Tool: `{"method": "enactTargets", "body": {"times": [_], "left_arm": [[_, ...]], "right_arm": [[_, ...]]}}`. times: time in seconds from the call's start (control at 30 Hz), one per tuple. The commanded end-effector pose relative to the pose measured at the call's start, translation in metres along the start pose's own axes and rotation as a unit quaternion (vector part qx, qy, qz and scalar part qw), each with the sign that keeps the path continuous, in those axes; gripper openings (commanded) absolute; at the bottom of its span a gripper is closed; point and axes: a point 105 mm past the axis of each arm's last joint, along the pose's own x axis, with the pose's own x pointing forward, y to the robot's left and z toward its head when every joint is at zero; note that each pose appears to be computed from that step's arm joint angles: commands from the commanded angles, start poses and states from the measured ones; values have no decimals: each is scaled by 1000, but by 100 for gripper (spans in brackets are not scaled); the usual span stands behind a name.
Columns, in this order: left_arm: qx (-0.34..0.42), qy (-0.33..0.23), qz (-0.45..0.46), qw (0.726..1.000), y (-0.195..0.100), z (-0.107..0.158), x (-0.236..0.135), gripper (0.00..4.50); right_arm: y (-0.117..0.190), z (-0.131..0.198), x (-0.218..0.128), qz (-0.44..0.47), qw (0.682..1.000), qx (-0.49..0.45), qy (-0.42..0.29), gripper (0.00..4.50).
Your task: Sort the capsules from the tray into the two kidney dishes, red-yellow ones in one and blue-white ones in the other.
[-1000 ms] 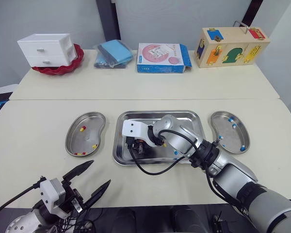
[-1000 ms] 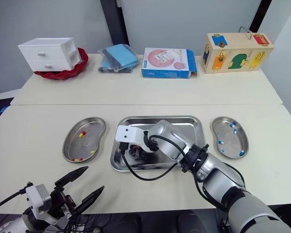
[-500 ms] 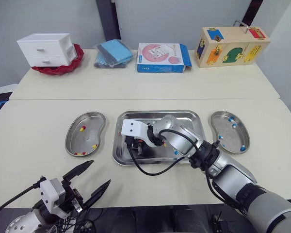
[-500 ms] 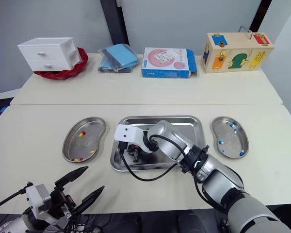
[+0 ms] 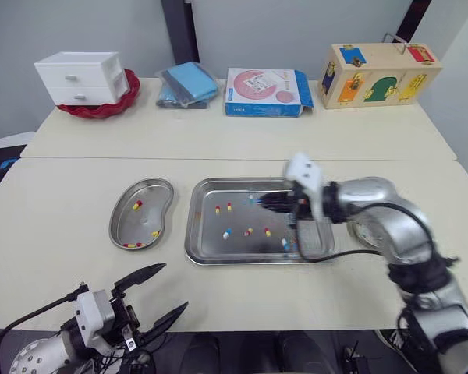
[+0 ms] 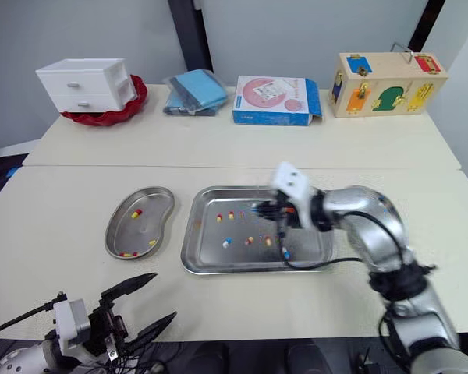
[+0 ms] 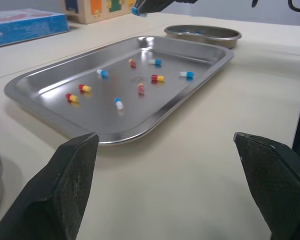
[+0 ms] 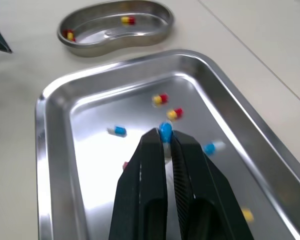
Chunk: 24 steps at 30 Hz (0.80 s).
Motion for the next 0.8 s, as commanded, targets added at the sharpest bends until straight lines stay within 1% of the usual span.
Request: {"method": "enactTargets", "body": {"times": [0.03, 0.13, 0.3, 0.4, 0.6, 0.67, 0.7, 0.8], "left_arm": [[16, -15, -50, 998, -8, 8, 6, 450], [16, -22, -72, 997, -9, 10, 10, 450], [15, -32, -94, 995, -9, 9, 14, 450], [16, -35, -96, 995, -8, 10, 15, 450], [19, -39, -93, 995, -7, 10, 15, 450], [19, -38, -90, 995, -7, 10, 14, 450], [19, -37, -89, 995, -6, 11, 14, 450], [20, -37, -85, 995, -6, 11, 13, 450]], "right_arm": [[-13, 1, -46, -56, 998, -8, -20, 2], [-27, -18, -83, -119, 993, 10, 4, 2], [-41, -53, -126, -194, 979, 40, 51, 2], [-45, -65, -135, -219, 972, 52, 63, 2], [-51, -80, -139, -240, 966, 68, 73, 2], [-52, -81, -139, -240, 965, 70, 72, 69], [-52, -82, -139, -240, 965, 71, 71, 86], [-52, -84, -141, -238, 966, 73, 74, 164]]}}
